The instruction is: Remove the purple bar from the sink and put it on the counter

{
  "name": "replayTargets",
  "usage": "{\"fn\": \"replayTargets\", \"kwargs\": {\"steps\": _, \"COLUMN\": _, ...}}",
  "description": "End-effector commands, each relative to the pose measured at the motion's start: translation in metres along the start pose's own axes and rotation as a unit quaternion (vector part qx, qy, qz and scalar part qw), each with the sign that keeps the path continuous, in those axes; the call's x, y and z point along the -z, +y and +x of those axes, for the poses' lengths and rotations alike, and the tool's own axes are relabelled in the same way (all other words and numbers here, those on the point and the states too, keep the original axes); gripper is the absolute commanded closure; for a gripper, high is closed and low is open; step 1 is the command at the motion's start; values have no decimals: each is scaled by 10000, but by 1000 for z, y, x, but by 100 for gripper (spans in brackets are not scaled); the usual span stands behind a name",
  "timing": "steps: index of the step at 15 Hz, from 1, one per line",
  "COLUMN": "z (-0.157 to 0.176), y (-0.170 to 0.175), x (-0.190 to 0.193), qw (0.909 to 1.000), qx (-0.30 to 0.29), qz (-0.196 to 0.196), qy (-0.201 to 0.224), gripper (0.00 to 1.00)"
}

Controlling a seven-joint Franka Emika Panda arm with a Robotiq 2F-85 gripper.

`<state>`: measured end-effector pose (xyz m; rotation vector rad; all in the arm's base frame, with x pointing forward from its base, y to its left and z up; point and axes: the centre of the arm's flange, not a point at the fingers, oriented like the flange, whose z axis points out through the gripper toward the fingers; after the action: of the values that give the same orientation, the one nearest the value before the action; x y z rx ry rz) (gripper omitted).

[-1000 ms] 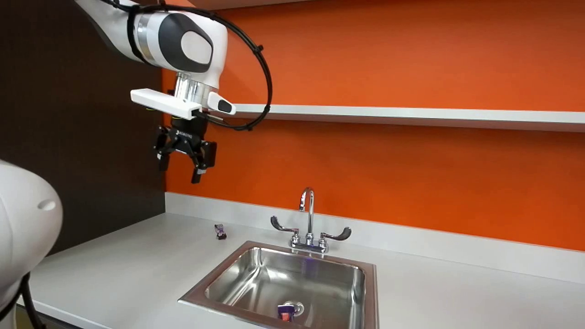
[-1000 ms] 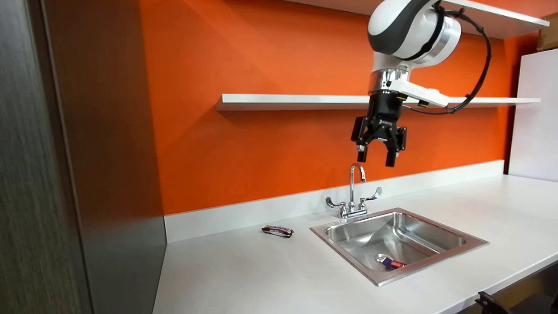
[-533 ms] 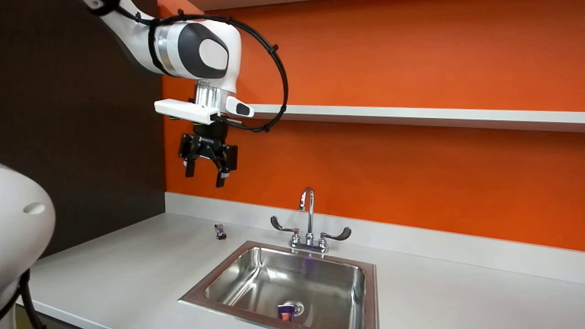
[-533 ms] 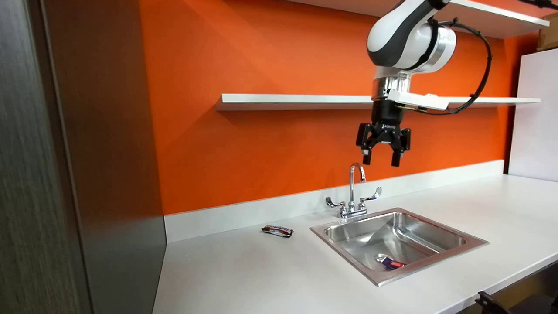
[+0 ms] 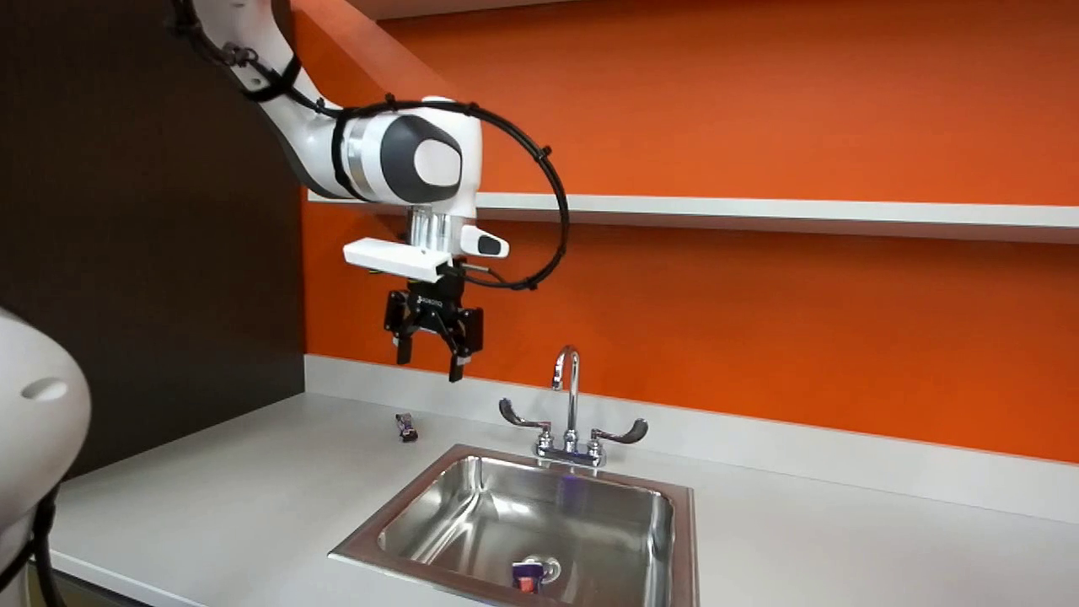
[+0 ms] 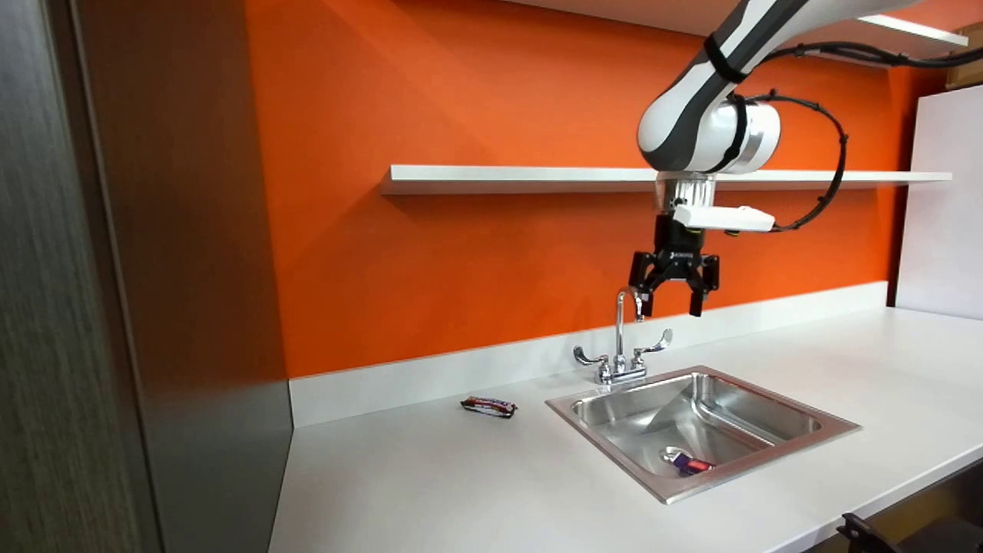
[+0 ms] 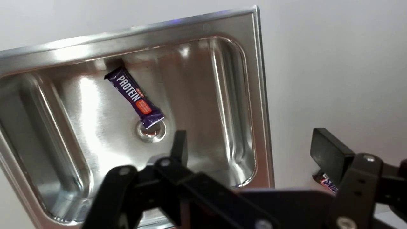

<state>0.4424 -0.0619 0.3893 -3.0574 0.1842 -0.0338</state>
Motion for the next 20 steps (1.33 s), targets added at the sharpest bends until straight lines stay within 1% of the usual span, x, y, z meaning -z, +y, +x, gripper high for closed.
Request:
{"fn": "replayTargets", "kwargs": {"steps": 1, "z": 30, "y": 18, "x": -28, "qw": 9998, "qx": -128, "qz": -110, "qy": -41, "gripper": 0}}
{"fn": "replayTargets", "kwargs": {"steps": 3, "z": 38, "y": 29, "x": -46, "qw": 9998, "qx": -161, "qz": -93, "qy": -100, "gripper": 0}}
{"fn": "replayTargets", "kwargs": {"steps": 4, "z": 40, "y": 34, "x": -54, "qw": 9996, "qx": -209, "qz": -158, "qy": -79, "gripper": 0}}
{"fn": "replayTargets", "kwargs": {"steps": 9, "z": 49, "y": 56, "x": -101, "qw": 9991, "qx": -337, "qz": -211, "qy": -124, "gripper": 0}}
{"fn": "replayTargets", "kwargs": {"steps": 15, "z": 51, "y": 78, "x": -157, "qw": 9984, "qx": -433, "qz": -341, "qy": -151, "gripper": 0}}
{"fn": "replayTargets", "kwargs": {"steps": 20, "z": 52, "y": 94, "x": -193, "qw": 9976, "qx": -524, "qz": -410, "qy": -182, "gripper": 0}}
